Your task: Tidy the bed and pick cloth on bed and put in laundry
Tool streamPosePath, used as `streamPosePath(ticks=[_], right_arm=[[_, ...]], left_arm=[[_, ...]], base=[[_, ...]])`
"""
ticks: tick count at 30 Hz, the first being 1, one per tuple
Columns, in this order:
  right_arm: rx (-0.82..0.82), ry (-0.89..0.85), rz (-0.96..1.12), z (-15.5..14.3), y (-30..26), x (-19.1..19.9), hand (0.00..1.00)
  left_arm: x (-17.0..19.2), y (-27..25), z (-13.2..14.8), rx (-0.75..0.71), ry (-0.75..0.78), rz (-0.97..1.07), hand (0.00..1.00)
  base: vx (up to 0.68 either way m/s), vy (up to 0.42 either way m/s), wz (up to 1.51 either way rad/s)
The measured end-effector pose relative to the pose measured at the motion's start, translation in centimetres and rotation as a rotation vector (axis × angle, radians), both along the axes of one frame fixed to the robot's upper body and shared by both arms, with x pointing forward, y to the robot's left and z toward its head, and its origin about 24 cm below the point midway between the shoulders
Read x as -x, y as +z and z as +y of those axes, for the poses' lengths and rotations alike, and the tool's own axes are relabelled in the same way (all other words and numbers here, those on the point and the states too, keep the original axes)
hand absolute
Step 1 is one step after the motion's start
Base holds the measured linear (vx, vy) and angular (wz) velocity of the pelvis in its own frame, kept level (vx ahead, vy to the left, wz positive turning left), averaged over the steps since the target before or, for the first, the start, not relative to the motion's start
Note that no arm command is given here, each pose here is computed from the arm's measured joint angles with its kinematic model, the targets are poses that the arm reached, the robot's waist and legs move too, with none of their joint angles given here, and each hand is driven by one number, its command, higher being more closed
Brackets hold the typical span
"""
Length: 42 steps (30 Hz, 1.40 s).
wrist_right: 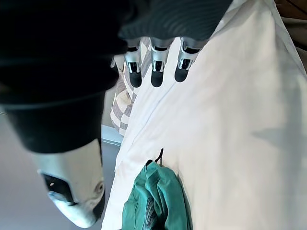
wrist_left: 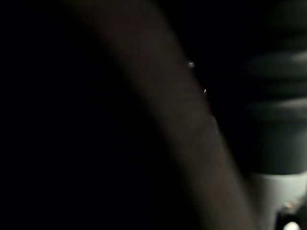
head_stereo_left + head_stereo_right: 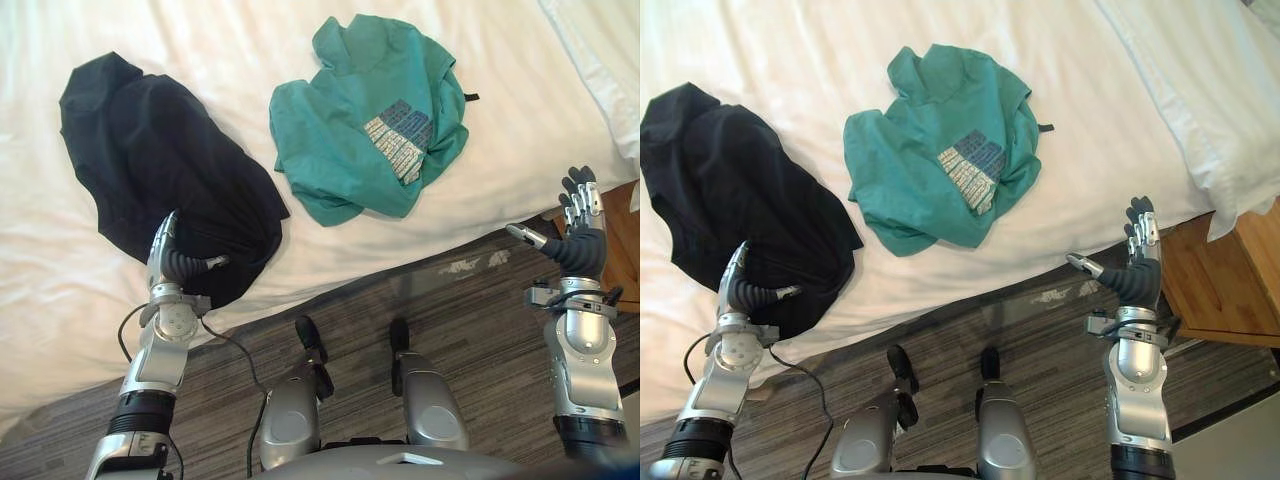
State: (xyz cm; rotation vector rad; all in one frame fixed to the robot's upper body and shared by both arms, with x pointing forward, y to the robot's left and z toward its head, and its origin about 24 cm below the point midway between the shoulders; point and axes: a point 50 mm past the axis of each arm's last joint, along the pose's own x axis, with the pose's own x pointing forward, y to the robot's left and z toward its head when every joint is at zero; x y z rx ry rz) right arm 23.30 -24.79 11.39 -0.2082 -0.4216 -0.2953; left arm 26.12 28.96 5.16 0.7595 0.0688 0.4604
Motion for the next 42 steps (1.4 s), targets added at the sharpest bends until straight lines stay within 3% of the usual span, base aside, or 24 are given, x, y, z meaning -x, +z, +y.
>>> streamPosePath(ticks=[7,11,13,19,28,42], right_arm=[[0.082,0.089,-0.082,2.2,2.0,-0.3,0.00],[0.134,0.131,-0.099,3.5,2.6,-1.0,0.00],[0.183,0.152,-0.089,4.5,2.4,-1.5,0.00],[0.268,0.184,-0.069,7.7,2.5,-4.2,0.00],[0.314,0.164,-0.071,9.8,5.0,-8.6,0.00],[0.448,0.184,0.125,11.5,4.3,-12.6,0.00]], left_arm=[[-1.3,1.8,0.6,-0.037,-0.047,-0.012,1.00],[-1.7,2.1,-0.1,0.175,-0.237,0.000,1.00],[-2.0,1.5,-2.0,0.253,-0.403,0.035,1.00],[-2.5,1.3,-4.4,0.432,-0.575,0.043,1.00],[-4.5,3.5,-5.7,0.584,-0.632,-0.047,1.00],[-5.8,5.7,-6.4,0.625,-0.674,-0.143,1.00]], base=[[0.00,0.000,0.00],[0.01,-0.003,0.02],[0.03,-0.015,0.18],[-0.02,-0.005,0.16],[-0.04,0.033,0.15],[-0.03,0.002,0.10]])
